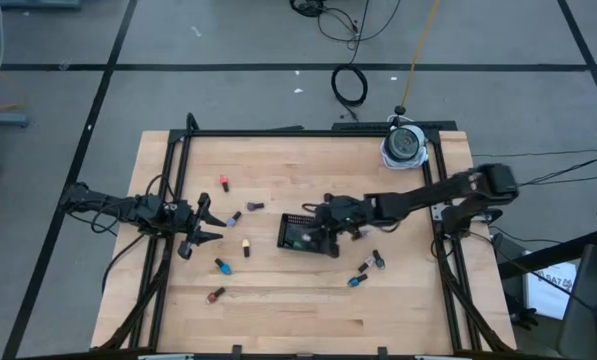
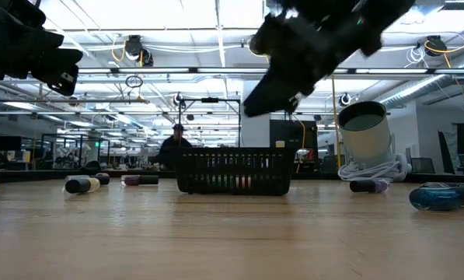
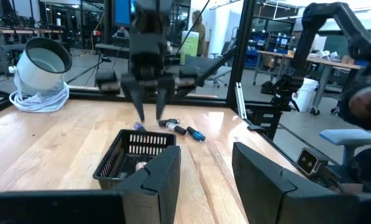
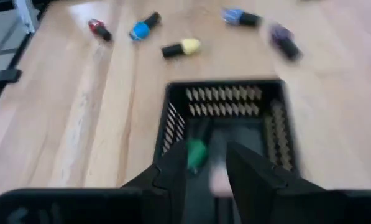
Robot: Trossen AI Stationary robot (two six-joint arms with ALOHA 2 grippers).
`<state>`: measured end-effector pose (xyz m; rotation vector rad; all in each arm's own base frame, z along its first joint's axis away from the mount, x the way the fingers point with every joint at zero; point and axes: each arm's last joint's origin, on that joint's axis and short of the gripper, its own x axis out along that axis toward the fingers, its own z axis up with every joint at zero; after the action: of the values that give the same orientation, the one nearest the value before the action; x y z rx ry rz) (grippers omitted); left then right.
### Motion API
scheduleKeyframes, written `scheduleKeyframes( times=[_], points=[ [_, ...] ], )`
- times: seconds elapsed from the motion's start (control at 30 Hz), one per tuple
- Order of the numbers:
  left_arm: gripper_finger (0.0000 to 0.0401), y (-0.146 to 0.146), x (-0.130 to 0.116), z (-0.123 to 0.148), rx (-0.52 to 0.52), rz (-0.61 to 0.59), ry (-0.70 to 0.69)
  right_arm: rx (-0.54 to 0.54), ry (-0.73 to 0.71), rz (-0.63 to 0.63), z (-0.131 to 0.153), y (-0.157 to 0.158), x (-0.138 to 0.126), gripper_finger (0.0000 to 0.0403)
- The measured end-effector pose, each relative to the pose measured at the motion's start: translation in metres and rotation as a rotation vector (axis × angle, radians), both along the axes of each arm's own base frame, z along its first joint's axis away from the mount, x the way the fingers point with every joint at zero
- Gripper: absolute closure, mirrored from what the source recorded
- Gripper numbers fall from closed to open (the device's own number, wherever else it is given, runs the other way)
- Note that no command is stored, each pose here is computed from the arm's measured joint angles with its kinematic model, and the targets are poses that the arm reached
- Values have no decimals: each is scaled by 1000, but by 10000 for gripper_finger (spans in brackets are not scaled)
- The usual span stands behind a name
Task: Pick & Place Nail Polish
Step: Put the dark green nail polish into the black bin
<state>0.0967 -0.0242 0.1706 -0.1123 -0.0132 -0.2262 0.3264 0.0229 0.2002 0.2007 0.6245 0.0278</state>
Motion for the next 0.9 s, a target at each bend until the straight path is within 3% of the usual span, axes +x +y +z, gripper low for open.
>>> scheduleKeyframes(
  times=[0.23,0.43,0.9],
  points=[
    [256,0,0,0,0,0,0,31,277,-239,30,13,-64,310],
    [256,0,0,0,0,0,0,-9,505,-460,31,28,-112,307],
    [256,0,0,0,0,0,0,220,629,-453,-12,51,-132,228]
  ],
)
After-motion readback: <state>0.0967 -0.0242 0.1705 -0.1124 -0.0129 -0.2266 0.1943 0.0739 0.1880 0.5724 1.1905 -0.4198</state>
